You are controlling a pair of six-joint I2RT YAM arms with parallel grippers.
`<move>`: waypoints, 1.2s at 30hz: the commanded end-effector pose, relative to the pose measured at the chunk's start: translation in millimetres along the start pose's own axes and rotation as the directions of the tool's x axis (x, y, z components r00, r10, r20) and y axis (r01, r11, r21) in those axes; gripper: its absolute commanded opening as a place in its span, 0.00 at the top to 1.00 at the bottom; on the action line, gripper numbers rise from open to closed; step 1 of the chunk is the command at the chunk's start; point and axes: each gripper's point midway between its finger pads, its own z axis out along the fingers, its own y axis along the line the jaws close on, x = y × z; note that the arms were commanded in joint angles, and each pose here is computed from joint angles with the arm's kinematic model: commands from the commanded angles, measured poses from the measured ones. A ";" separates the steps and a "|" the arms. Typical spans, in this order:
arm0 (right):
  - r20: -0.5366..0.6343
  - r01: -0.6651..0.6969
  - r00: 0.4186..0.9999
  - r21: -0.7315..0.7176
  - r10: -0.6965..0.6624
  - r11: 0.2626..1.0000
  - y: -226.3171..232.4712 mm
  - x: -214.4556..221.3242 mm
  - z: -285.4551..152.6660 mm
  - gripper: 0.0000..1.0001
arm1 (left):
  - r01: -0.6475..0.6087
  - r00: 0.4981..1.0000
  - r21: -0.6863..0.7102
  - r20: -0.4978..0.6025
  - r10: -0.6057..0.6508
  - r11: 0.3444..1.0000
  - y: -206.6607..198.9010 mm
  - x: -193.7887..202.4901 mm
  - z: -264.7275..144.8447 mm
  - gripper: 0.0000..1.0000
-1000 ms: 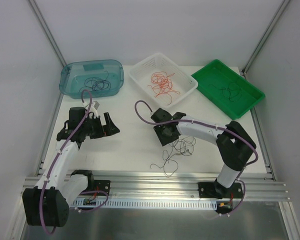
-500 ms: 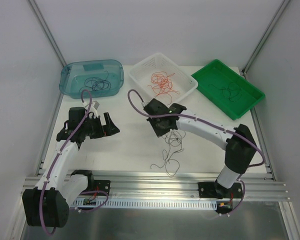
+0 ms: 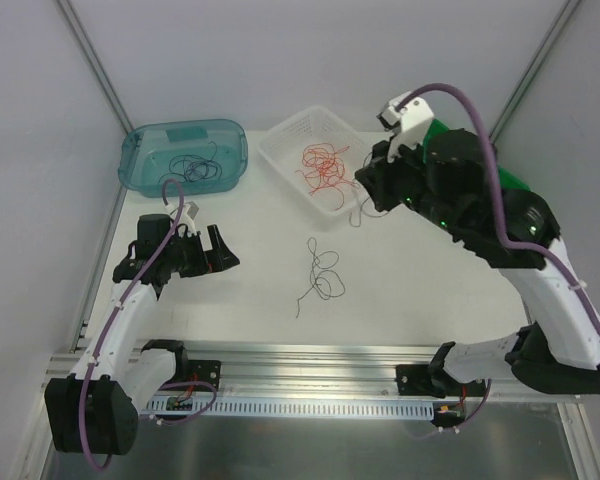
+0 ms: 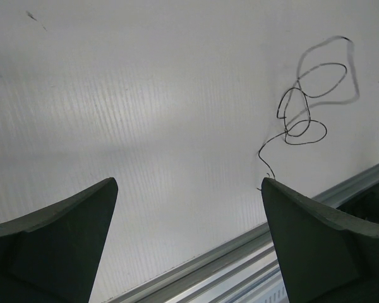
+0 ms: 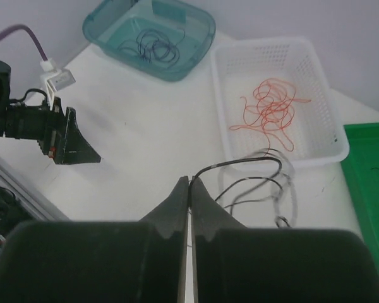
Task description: Untangle the cables
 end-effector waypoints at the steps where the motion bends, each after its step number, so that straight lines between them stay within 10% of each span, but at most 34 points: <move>1: 0.078 0.036 0.996 0.064 -0.041 0.997 -20.3 -13.2 -14.5 0.99 | -0.045 0.999 0.018 0.016 0.045 0.999 -3.7 -3.1 -1.0 0.01; 15: -0.133 -0.029 0.990 0.091 0.041 0.995 -34.5 71.1 32.5 0.99 | -0.096 0.995 0.114 0.012 0.095 0.989 -23.4 4.1 -0.5 0.01; 36: 0.033 -0.110 0.994 0.411 0.105 0.905 -148.9 32.8 4.1 0.99 | -0.089 0.996 0.074 0.003 0.089 0.993 -15.3 3.8 2.8 0.01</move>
